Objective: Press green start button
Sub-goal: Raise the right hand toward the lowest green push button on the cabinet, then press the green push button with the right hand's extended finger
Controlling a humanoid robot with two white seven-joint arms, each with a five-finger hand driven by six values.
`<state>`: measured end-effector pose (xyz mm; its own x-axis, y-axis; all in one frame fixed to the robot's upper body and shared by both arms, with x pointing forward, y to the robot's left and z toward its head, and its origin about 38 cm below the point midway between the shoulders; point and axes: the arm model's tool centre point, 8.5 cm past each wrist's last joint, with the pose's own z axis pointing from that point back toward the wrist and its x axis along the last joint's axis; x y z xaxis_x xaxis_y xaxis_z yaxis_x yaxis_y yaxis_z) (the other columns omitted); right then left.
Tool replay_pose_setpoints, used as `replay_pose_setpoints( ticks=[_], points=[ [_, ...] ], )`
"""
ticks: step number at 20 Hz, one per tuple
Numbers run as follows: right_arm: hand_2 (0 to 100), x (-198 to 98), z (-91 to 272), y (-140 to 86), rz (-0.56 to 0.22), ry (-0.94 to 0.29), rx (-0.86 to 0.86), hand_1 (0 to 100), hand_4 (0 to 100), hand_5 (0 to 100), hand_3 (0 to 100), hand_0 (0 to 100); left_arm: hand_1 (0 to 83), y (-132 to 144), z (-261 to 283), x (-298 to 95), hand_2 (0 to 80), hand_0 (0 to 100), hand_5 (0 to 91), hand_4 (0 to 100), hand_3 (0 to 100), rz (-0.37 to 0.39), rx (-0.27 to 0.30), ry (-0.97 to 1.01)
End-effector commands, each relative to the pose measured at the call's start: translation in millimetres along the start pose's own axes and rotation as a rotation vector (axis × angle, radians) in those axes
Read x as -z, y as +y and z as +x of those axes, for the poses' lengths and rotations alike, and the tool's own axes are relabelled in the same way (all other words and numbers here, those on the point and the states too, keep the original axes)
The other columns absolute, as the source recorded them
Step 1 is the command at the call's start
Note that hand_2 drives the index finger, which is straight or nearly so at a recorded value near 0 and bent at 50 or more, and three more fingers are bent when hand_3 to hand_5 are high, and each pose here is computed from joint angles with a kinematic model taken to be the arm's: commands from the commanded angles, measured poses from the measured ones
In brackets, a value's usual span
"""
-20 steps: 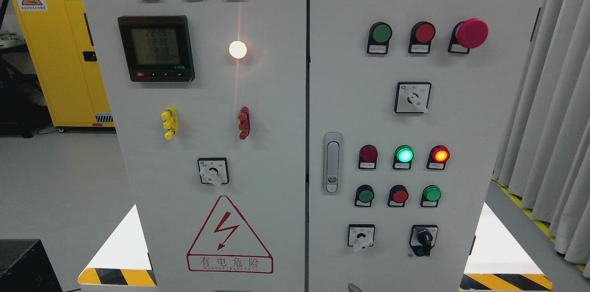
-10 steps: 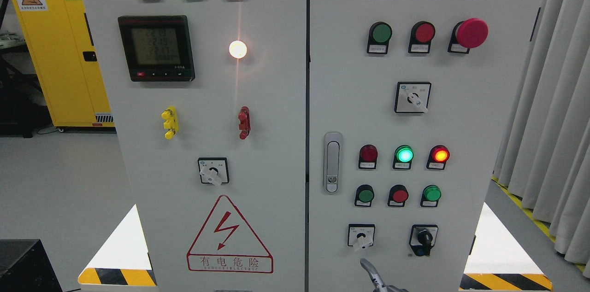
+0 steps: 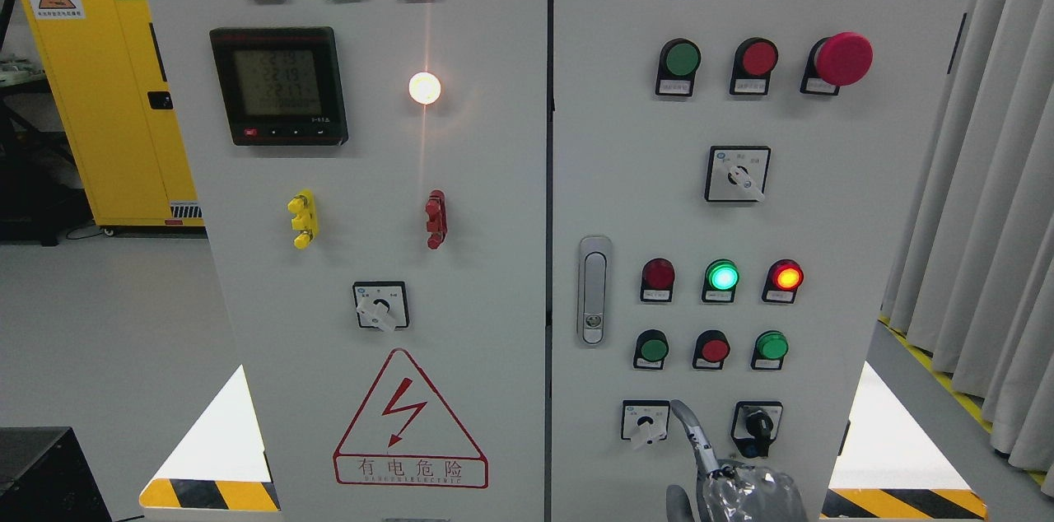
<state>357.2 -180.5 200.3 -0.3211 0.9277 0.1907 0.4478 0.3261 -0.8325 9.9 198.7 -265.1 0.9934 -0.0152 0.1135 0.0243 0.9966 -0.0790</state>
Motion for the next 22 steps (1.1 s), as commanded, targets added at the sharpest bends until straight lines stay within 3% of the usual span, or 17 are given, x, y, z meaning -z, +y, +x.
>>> replay_pose_setpoints(
  ticks=[1,13,22],
  points=[
    [0,20.5,7.6,-1.6,-0.018,-0.033,-0.015,96,100,100,100,69,55.6,-0.1,0.0,0.0,0.0,12,0.0,0,0,-0.002,-0.001,0.000],
    [0,32.7,15.4,19.7,0.031,-0.050,-0.008,96,100,100,100,73,55.6,-0.2,0.0,0.0,0.0,12,0.0,0,0,-0.003,0.001,0.000],
    [0,40.3,8.8,21.8,0.031,-0.038,-0.008,96,100,100,100,73,55.6,-0.1,1.0,0.1,0.0,12,0.0,0,0,-0.002,0.000,-0.001]
  ],
)
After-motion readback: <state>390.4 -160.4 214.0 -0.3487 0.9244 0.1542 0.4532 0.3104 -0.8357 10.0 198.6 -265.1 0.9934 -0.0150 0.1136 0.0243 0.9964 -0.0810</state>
